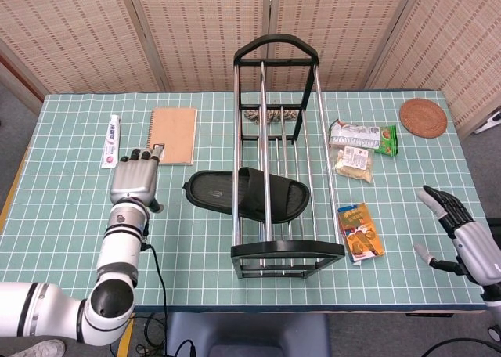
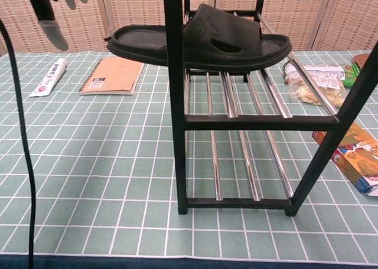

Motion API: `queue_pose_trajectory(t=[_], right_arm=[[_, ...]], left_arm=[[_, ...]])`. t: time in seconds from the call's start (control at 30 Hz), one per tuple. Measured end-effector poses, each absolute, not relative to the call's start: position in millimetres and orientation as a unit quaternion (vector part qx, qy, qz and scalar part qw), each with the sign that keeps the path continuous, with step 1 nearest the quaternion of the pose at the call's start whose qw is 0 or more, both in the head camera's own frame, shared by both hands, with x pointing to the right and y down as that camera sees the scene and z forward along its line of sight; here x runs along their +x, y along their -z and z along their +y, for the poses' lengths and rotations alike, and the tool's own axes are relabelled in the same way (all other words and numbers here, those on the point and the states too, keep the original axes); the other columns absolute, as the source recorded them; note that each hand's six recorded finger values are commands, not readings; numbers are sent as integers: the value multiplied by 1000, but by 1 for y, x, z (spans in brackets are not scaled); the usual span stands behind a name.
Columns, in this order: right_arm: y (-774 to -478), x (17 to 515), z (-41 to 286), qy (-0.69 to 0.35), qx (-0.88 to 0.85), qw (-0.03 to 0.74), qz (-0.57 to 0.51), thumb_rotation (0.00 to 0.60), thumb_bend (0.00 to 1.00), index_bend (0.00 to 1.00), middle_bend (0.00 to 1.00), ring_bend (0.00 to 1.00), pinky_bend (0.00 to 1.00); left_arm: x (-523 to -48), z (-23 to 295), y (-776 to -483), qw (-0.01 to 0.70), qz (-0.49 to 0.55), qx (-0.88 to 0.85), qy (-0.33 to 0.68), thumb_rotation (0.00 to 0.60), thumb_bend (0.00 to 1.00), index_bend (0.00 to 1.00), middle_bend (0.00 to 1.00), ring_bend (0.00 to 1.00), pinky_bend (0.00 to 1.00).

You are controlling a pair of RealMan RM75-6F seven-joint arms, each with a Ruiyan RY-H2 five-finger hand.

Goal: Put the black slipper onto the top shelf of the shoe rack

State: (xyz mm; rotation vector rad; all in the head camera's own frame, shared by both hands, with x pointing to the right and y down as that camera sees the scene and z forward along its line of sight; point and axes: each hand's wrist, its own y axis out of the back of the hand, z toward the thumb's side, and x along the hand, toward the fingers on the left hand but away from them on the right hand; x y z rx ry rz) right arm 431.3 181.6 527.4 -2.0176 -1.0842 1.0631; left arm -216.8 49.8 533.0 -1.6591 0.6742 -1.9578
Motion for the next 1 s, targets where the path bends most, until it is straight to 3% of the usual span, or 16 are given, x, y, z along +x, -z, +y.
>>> queue_pose_trajectory(t=[0.53, 1.0], right_arm=[[-537, 427, 180, -417, -757, 303, -402, 600, 340, 0, 0, 0, 0], [-520, 428, 184, -389, -757, 317, -419, 600, 340, 0, 0, 0, 0]], left_arm=[[-284, 74, -568, 185, 218, -606, 742, 600, 153, 107, 90, 0, 140], [-272, 77, -576, 186, 196, -604, 749, 600, 153, 111, 90, 0, 140]])
